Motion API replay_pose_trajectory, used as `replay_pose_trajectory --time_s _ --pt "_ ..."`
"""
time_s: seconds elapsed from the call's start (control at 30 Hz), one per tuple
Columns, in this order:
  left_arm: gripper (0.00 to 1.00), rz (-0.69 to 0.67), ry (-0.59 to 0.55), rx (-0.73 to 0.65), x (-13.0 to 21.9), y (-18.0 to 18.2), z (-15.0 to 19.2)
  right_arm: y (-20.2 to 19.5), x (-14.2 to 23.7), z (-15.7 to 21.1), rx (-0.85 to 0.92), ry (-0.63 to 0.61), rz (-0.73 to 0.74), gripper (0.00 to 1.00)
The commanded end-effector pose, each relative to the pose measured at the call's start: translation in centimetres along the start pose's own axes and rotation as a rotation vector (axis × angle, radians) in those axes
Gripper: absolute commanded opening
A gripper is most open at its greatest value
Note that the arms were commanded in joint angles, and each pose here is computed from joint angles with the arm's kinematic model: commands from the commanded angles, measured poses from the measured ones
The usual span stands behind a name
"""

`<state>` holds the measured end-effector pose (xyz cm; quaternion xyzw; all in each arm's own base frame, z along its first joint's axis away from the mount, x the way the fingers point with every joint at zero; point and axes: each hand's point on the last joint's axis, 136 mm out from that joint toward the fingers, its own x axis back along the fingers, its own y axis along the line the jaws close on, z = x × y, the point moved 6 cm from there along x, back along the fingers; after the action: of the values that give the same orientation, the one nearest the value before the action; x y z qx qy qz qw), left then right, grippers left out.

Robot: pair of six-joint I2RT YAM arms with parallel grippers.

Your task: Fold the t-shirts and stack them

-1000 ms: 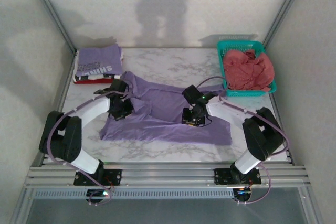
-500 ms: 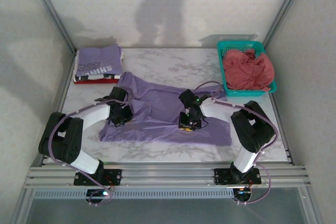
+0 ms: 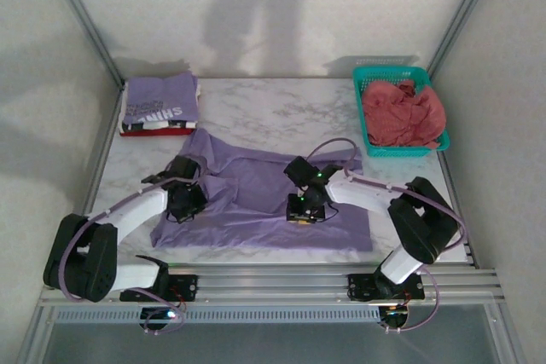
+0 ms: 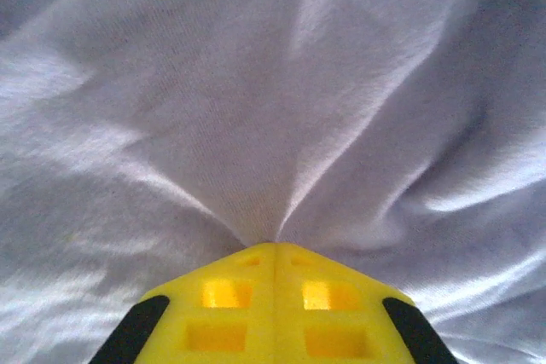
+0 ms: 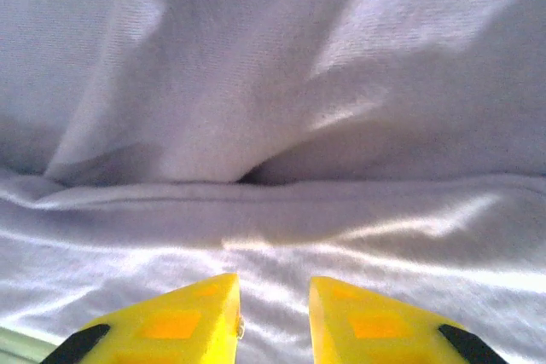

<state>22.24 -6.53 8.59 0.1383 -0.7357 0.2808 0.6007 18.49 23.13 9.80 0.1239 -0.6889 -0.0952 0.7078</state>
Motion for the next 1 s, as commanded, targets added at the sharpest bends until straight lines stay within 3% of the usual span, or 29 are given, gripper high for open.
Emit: replay_pose_trajectory --time_s 0.0,0.17,0.3,0.67,0.97 --pt "0.05 -0.016 -0.06 -0.035 2.9 -2.5 -2.6 0.0 2.9 -1.6 -0.011 -0.056 -0.008 0.3" --pt "0.12 0.079 -0.12 -0.082 5.2 -6.5 -5.8 -1.1 4.4 -4.6 -0.046 -0.084 0.002 0.3" --pt "0.15 0.072 -0.075 -0.118 3.4 -7.7 -6.5 -1.8 3.9 -6.0 -0.078 -0.095 0.001 0.31" --pt "0.13 0.033 0.006 -0.087 -1.4 -4.1 -3.3 -2.9 1.2 -5.3 -0.124 -0.044 0.008 0.3" --pt "0.14 -0.052 0.009 -0.095 -3.5 -2.2 -3.1 -3.0 -0.8 -4.1 -0.144 -0.008 -0.005 0.31"
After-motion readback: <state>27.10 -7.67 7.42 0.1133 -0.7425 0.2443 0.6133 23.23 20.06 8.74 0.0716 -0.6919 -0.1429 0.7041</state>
